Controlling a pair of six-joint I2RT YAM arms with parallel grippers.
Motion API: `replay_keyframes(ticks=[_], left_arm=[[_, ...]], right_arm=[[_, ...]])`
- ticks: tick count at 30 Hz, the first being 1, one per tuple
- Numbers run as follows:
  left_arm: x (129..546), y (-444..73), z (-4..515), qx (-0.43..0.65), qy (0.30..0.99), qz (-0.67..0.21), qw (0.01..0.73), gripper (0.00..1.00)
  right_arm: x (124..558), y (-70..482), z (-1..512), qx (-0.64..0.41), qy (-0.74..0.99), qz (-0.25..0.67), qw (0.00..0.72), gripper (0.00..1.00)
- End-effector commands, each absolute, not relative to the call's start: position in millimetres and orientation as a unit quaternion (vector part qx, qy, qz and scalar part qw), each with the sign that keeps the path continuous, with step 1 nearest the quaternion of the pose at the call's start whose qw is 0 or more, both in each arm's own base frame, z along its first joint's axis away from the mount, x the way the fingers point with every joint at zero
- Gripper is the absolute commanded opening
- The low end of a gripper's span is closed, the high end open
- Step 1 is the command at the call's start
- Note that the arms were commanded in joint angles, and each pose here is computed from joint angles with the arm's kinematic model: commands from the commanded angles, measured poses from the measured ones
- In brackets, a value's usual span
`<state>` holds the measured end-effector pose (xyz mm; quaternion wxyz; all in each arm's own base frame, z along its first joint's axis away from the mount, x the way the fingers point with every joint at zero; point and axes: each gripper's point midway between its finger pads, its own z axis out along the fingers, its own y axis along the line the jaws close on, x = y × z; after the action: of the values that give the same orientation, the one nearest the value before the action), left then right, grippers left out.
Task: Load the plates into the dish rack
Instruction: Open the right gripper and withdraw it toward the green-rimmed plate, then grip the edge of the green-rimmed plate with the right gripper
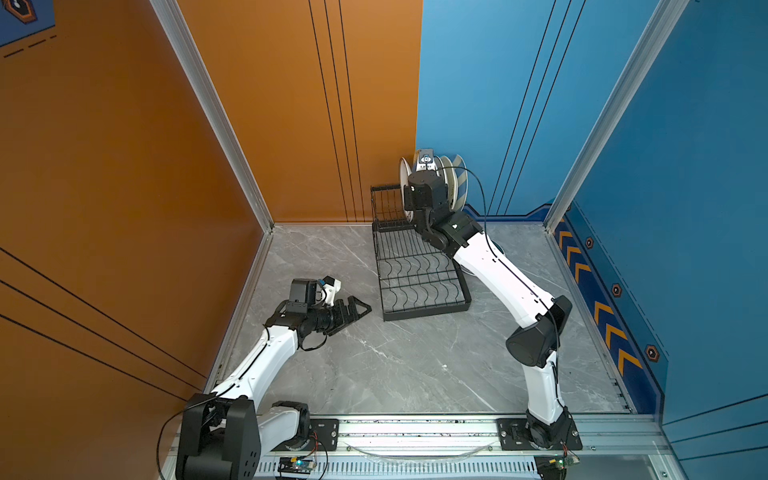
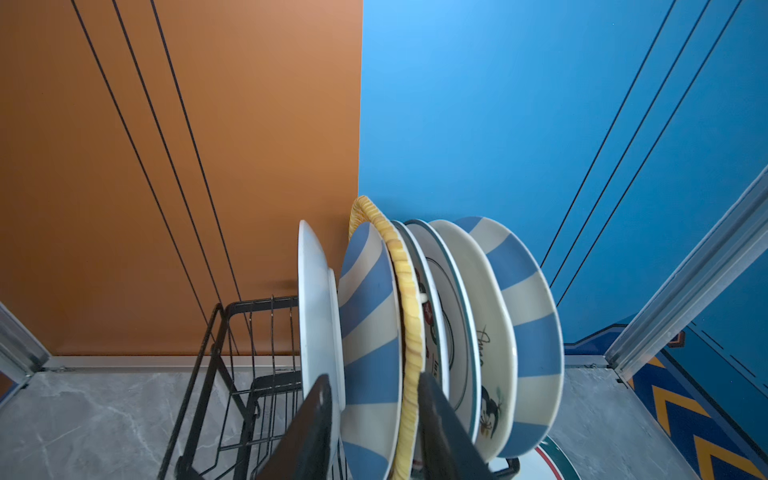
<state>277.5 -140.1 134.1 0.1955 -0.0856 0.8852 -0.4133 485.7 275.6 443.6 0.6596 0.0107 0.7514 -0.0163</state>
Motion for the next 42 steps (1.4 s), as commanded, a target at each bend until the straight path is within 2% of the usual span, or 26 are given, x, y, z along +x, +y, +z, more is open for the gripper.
replay_keyframes(ticks=[1,7,14,25,42], left_arm=[[285,-139,141,-0.08,0.885,-0.41,0.205,0.98],[288,-139,141,-0.08,0.886,-0.409,0.206,0.98],[293,-139,142,-0.079,0.886,-0.406,0.21,0.98],[300,-141,141,-0.081,0.887,-0.405,0.208,0.98],[307,-147,138,-0.082,0.89,-0.4,0.203,0.98]], right_arm=[[468,267,447,0.02,0.762,0.017,0.648,0.37],[447,243,439,0.036,0.776,0.045,0.628,0.38],[436,199,401,0.074,0.804,0.07,0.586,0.41],[432,116,288,0.159,0.858,0.123,0.473,0.51],[460,29,158,0.292,0.858,0.207,0.369,0.55]])
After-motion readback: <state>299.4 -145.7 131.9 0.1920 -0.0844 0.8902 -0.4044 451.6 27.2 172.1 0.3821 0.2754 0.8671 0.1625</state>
